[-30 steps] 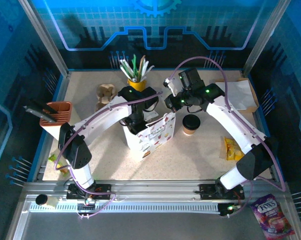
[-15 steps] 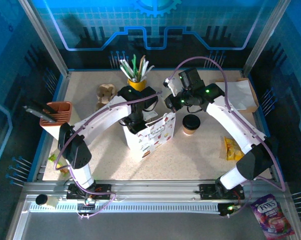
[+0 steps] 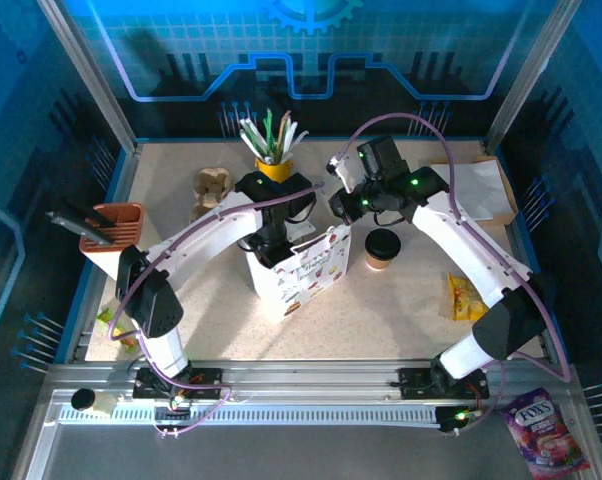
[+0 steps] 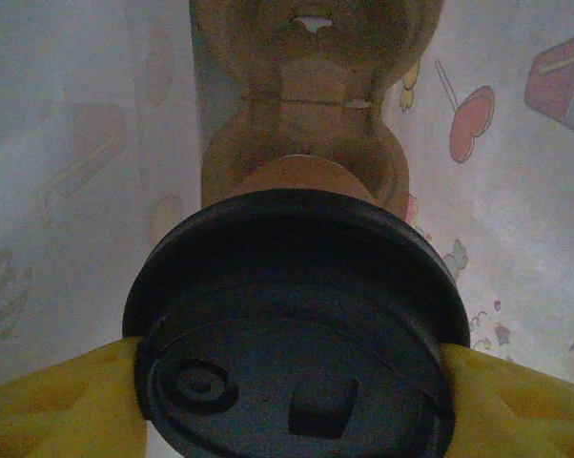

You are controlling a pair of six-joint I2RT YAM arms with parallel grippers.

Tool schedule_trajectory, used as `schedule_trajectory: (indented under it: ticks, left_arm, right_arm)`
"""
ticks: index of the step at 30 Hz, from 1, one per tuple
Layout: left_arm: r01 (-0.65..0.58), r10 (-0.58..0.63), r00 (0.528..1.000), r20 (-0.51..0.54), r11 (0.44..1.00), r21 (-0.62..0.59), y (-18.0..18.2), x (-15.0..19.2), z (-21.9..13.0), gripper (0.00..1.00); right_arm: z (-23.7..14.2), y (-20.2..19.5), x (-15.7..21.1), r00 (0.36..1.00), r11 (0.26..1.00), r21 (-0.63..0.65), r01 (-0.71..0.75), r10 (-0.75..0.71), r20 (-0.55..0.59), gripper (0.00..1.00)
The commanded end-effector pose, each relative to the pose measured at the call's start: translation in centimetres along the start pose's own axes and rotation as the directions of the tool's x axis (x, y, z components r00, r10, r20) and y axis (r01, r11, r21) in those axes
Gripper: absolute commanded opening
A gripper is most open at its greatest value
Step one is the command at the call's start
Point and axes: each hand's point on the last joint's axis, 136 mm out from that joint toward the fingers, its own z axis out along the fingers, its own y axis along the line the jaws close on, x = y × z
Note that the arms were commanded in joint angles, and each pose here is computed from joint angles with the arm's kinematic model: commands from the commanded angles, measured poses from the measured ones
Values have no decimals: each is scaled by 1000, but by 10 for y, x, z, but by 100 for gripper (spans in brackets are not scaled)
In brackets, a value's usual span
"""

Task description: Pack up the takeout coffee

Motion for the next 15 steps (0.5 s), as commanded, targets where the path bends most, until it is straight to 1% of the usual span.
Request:
schedule_trajectory:
  ticks: [1,15]
  left_arm:
    - [-14,14,1000,-9,1000,21,-1,5,-4,54]
    - [-15,15,1000,-7,1000,21,0,4,-4,54]
  right_arm:
    - [2,-4,-2,1000,1000,-8,1,-1,0,8]
    - [3,-3,-3,1000,1000,-9,1,-1,-1,8]
